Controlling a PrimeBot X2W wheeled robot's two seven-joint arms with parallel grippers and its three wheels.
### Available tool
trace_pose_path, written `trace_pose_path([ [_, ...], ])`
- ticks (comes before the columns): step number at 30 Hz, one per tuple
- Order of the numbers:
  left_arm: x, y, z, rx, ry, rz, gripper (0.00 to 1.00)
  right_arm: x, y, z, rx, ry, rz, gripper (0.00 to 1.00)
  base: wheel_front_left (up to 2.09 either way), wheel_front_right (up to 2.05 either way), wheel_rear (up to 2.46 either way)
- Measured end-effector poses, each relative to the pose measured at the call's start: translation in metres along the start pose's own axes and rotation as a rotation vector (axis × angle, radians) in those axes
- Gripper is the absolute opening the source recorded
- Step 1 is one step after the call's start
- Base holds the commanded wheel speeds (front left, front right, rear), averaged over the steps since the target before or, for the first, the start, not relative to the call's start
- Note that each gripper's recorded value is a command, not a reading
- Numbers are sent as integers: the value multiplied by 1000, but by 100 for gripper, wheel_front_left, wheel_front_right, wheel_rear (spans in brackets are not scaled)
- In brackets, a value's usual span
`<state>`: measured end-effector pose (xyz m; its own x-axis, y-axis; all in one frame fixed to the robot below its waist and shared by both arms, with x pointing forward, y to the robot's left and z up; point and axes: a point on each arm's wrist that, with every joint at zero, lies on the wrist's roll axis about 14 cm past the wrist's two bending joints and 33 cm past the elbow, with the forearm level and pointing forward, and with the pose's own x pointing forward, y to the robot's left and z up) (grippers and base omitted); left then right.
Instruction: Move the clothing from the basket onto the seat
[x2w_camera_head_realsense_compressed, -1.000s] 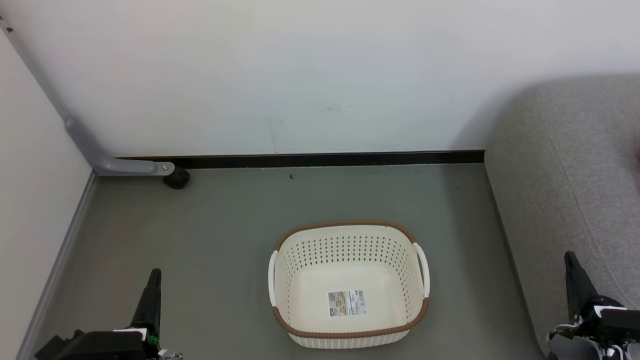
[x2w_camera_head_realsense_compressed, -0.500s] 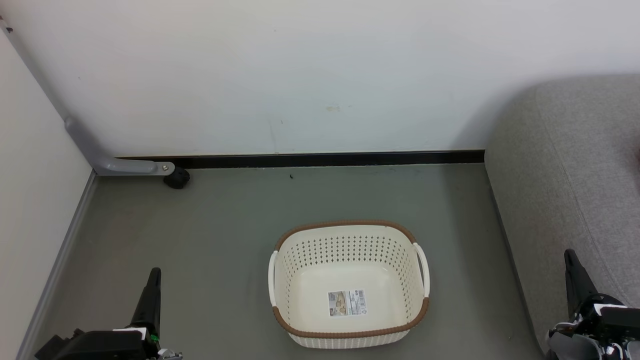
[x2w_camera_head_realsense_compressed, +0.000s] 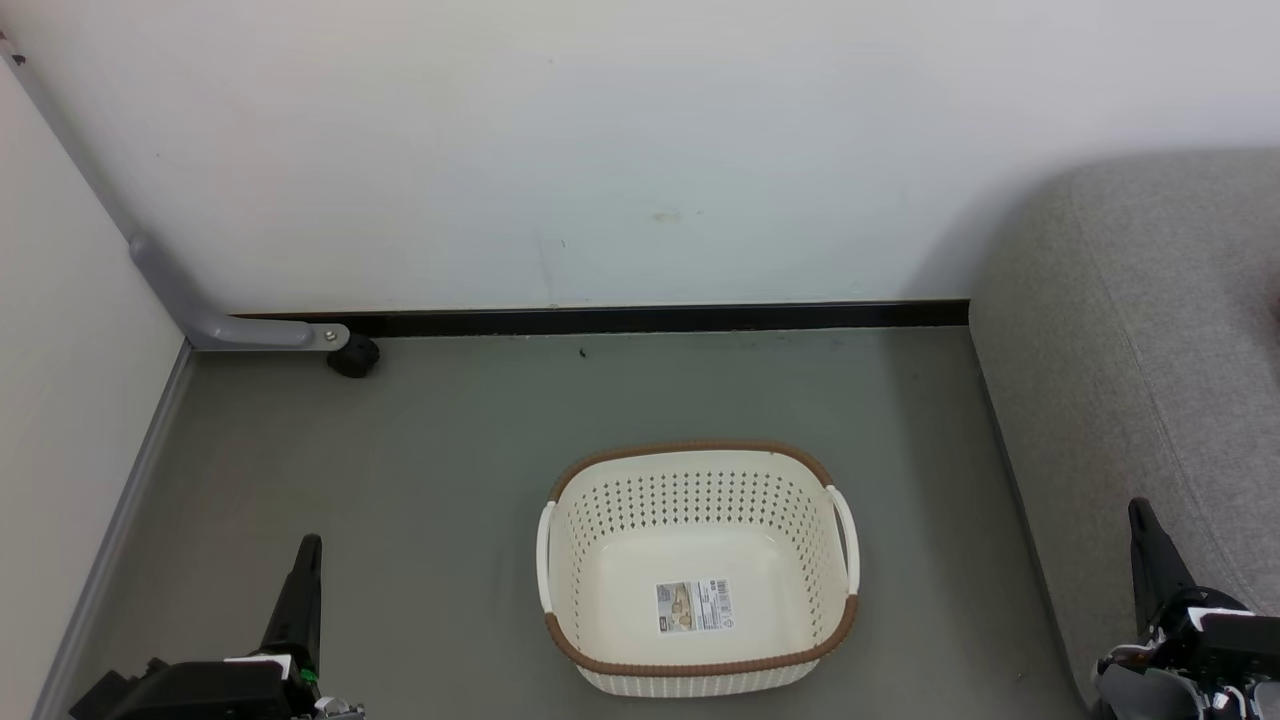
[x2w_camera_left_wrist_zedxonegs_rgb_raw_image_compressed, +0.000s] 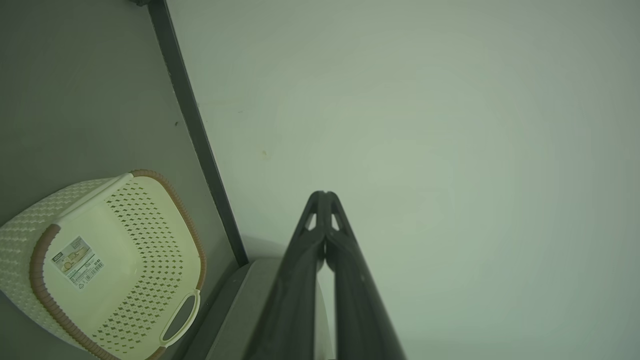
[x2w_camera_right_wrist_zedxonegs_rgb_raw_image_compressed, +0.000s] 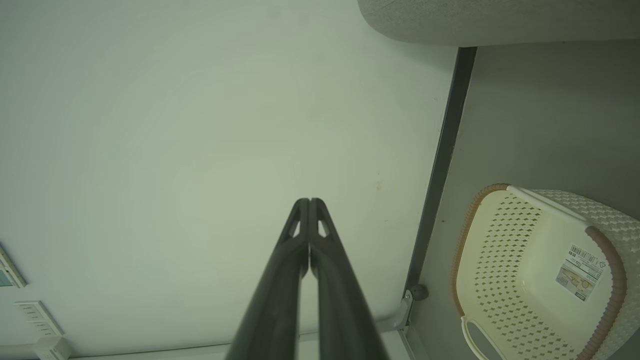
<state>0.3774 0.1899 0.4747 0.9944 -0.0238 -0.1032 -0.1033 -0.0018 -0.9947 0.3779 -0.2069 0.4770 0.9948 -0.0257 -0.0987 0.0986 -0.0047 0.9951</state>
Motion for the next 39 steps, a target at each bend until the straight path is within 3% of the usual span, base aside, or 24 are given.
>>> trace_pose_path([
  [39,0,-1,0,-1,0,-3,0,0,0,0,0,0,1,0,0,0,0],
])
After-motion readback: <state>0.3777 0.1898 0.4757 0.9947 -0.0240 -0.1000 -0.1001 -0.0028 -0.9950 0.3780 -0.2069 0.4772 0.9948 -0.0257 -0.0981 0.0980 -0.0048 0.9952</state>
